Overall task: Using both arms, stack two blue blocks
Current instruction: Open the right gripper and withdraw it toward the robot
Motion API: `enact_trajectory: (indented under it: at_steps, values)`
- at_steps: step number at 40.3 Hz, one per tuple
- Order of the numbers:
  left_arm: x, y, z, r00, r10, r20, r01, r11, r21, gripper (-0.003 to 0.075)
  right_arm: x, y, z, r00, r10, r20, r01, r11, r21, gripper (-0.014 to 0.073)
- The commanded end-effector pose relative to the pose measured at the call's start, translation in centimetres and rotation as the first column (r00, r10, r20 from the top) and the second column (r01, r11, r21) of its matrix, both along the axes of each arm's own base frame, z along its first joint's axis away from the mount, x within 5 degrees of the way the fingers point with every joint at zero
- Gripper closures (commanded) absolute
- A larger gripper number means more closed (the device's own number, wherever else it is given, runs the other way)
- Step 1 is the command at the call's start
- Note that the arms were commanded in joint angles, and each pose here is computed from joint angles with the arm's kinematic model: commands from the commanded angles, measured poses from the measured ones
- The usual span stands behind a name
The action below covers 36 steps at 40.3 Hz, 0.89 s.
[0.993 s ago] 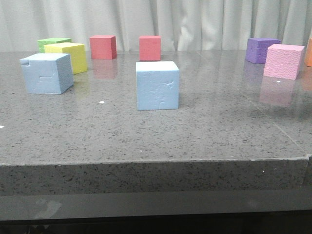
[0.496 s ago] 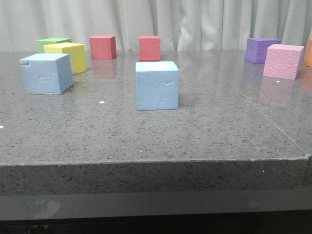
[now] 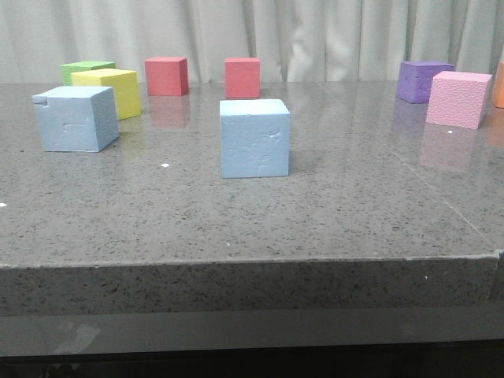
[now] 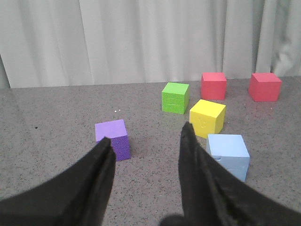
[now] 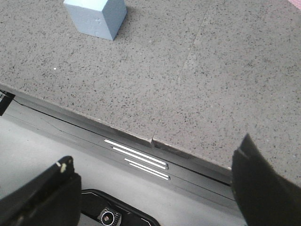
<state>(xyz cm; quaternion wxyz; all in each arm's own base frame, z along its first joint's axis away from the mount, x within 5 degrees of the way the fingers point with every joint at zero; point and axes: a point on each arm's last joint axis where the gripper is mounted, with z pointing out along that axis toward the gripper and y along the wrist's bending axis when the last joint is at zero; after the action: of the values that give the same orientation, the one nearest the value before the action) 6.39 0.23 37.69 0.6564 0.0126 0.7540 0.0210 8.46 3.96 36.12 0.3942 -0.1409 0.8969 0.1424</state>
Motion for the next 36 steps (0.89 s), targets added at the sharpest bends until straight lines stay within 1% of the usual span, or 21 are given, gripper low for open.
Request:
enact_trajectory:
  at_steps: [1, 9, 16, 22, 24, 26, 28, 30, 32, 36]
  values:
    - [0.2, -0.2, 1.4, 0.995, -0.018, 0.094, 0.020, 1.000, -0.024, 0.0408, 0.3, 0.0, 1.1, 0.996, -0.019, 0.081, 0.017, 1.000, 0.024, -0.0053]
    - [0.2, -0.4, 1.4, 0.995, -0.037, 0.092, 0.044, 0.996, -0.077, 0.0408, 0.3, 0.0, 1.1, 0.996, -0.019, 0.081, 0.017, 1.000, 0.024, -0.0053]
    - [0.5, -0.5, 1.3, 0.995, -0.038, 0.087, 0.045, 0.996, -0.080, 0.0408, 0.3, 0.0, 1.1, 0.996, -0.019, 0.081, 0.017, 1.000, 0.024, -0.0053]
    - [0.7, -0.4, 1.4, 0.993, -0.037, 0.115, 0.046, 0.996, -0.075, 0.0393, 0.3, 0.0, 1.1, 0.996, -0.019, 0.081, 0.017, 1.000, 0.024, -0.0053]
    - [0.8, -0.4, 1.5, 0.991, -0.036, 0.126, 0.045, 0.997, -0.070, 0.0364, 0.3, 0.0, 1.1, 0.996, -0.019, 0.081, 0.017, 1.000, 0.024, -0.0053]
    - [1.2, -0.4, 1.7, 0.989, -0.035, 0.142, 0.045, 0.997, -0.065, 0.0308, 0.3, 0.0, 1.1, 0.996, -0.019, 0.081, 0.017, 1.000, 0.024, -0.0053]
    - [1.7, -0.4, 1.9, 0.989, -0.035, 0.145, 0.044, 0.997, -0.061, 0.0225, 0.3, 0.0, 1.1, 0.996, -0.019, 0.081, 0.017, 1.000, 0.024, -0.0053]
    - [2.3, -0.5, 2.1, 0.991, -0.035, 0.129, 0.043, 0.997, -0.061, 0.0165, 0.3, 0.0, 1.1, 0.996, -0.019, 0.081, 0.017, 1.000, 0.024, -0.0053]
    - [3.0, -0.5, 2.3, 0.995, -0.034, 0.092, 0.040, 0.997, -0.062, 0.0129, 0.3, 0.0, 1.1, 0.996, -0.019, 0.081, 0.017, 1.000, 0.024, -0.0053]
    - [4.5, -0.6, 3.3, 0.999, -0.037, 0.031, 0.039, 0.997, -0.062, 0.0119, 0.3, 0.0, 1.1, 0.996, -0.019, 0.081, 0.017, 1.000, 0.024, -0.0053]
